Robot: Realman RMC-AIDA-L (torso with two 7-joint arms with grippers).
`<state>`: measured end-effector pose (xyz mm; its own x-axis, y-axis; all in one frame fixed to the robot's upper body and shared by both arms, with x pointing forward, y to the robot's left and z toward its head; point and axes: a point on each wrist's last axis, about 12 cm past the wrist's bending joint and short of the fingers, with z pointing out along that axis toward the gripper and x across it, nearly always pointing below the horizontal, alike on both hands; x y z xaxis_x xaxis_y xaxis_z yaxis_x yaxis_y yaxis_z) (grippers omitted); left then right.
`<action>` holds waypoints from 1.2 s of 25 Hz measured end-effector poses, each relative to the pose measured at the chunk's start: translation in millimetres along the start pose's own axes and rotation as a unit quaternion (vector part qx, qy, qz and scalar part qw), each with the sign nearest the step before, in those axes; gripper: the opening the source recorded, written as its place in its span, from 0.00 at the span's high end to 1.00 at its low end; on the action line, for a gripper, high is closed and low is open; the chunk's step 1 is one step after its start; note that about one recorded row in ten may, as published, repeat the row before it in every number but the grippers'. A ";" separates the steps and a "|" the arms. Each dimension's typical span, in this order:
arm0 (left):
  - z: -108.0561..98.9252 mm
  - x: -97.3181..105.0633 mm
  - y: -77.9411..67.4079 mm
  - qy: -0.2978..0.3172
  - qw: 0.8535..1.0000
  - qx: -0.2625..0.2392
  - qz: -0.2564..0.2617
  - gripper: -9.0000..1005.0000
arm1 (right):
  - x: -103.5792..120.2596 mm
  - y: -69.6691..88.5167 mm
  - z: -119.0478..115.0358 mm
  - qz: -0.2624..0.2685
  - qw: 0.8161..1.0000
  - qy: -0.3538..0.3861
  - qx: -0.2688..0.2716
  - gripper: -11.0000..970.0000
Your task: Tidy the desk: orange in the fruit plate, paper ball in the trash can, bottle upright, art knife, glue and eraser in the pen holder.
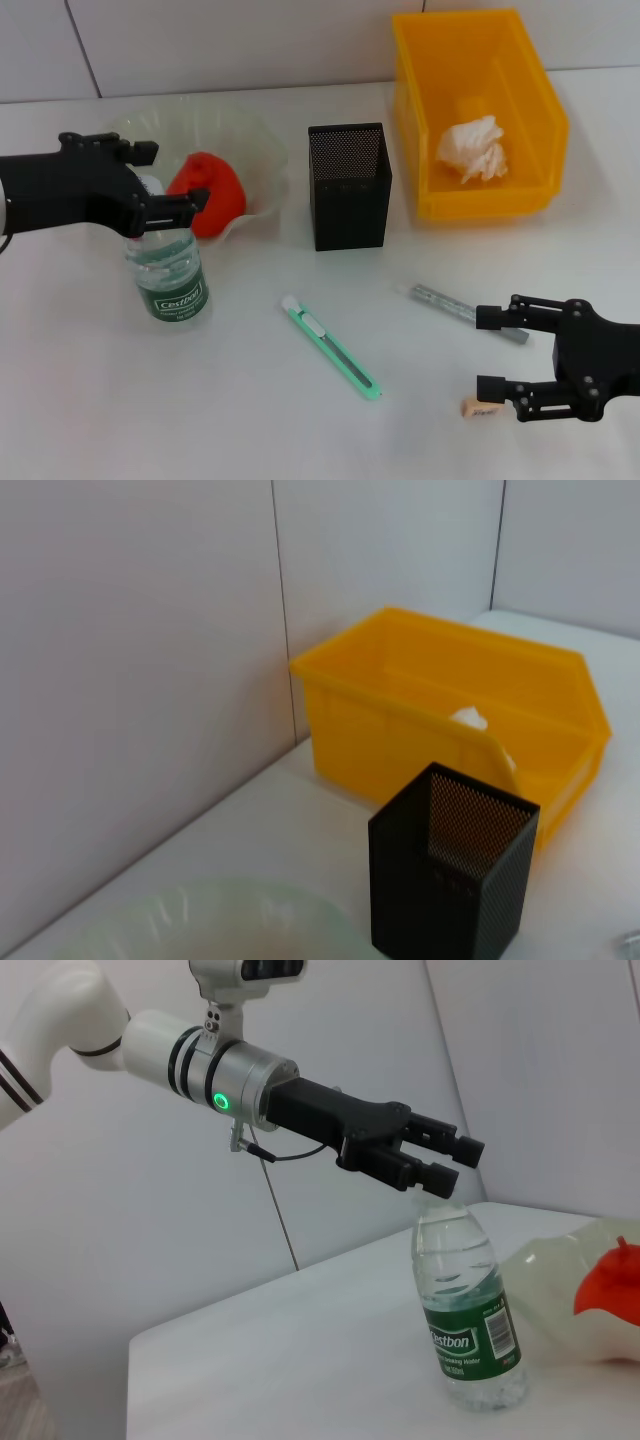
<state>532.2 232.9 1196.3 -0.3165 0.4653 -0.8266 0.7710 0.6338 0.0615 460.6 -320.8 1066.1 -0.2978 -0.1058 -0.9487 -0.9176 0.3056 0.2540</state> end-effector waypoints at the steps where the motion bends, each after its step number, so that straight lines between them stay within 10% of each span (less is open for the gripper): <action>1: 0.0 0.0 0.0 0.000 1.000 0.000 0.000 0.26 | 0.2 0.2 -0.2 0.000 1.000 0.000 0.000 0.14; 14: -36.2 13.0 -41.1 -0.186 0.969 0.134 0.089 0.21 | -6.0 -3.0 -10.0 0.000 0.999 -0.035 0.030 0.14; 20: -29.2 52.2 -47.5 -0.231 0.957 0.157 0.079 0.21 | -16.0 0.6 -26.4 -0.008 0.996 -0.074 0.038 0.14; 24: -12.0 115.3 -60.2 -0.273 0.942 0.182 0.068 0.21 | -22.2 -2.3 -29.2 -0.003 0.997 -0.070 0.039 0.14; 28: -12.0 115.3 -60.2 -0.273 0.942 0.182 0.068 0.21 | -31.8 -6.4 -31.0 0.011 0.997 -0.063 0.038 0.14; 30: 10.1 166.9 -66.4 -0.253 0.952 0.172 0.019 0.21 | -40.4 -9.9 -33.8 0.032 0.997 -0.055 0.043 0.14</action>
<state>433.7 262.2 1048.6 -0.0444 0.0711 -0.9965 0.9394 0.3425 -0.0174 472.8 -351.5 1108.3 -0.3199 0.0201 -0.9472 -0.8706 0.3881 0.3023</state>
